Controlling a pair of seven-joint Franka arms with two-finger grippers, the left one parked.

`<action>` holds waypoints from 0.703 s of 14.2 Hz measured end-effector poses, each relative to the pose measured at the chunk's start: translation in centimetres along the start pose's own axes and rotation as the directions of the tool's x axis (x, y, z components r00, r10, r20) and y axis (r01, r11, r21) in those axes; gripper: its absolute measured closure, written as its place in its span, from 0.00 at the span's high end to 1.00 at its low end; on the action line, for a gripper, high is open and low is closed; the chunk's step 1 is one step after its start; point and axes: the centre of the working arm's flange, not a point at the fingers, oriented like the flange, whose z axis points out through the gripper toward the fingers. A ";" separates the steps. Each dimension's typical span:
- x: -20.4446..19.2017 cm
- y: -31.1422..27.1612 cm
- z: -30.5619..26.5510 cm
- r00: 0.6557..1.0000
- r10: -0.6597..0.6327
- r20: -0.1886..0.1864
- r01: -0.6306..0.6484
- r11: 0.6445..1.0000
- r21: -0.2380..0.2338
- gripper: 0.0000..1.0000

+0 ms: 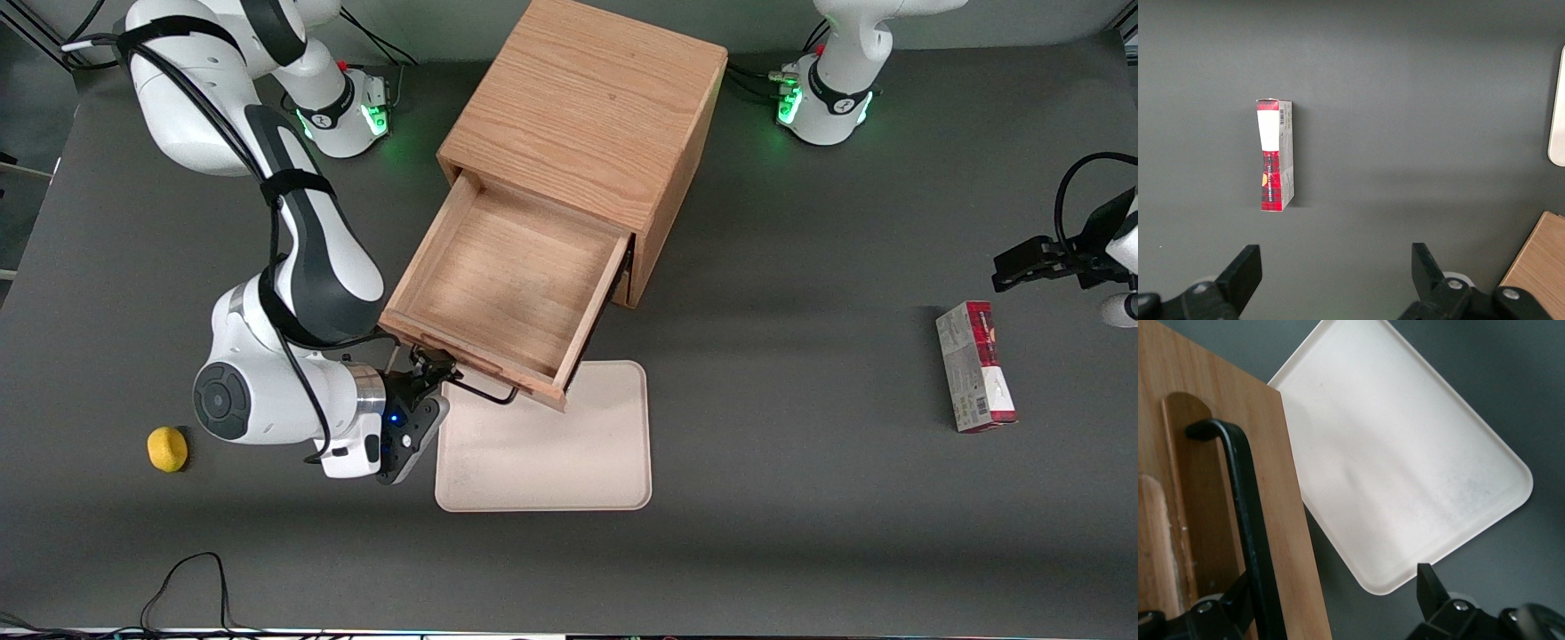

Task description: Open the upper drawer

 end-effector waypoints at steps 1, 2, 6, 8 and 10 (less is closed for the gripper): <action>-0.1 0.1 0.0 1.000 0.002 -0.002 -0.002 1.000 0.002 1.00; -0.1 0.2 0.0 1.000 0.003 -0.002 -0.003 1.000 0.003 1.00; -0.2 0.4 0.0 1.000 0.006 -0.003 -0.006 1.000 0.005 1.00; -0.3 0.6 -0.1 1.000 0.010 -0.007 -0.010 1.000 0.008 1.00; -0.5 1.0 -0.3 1.000 0.020 -0.020 -0.020 1.000 0.021 1.00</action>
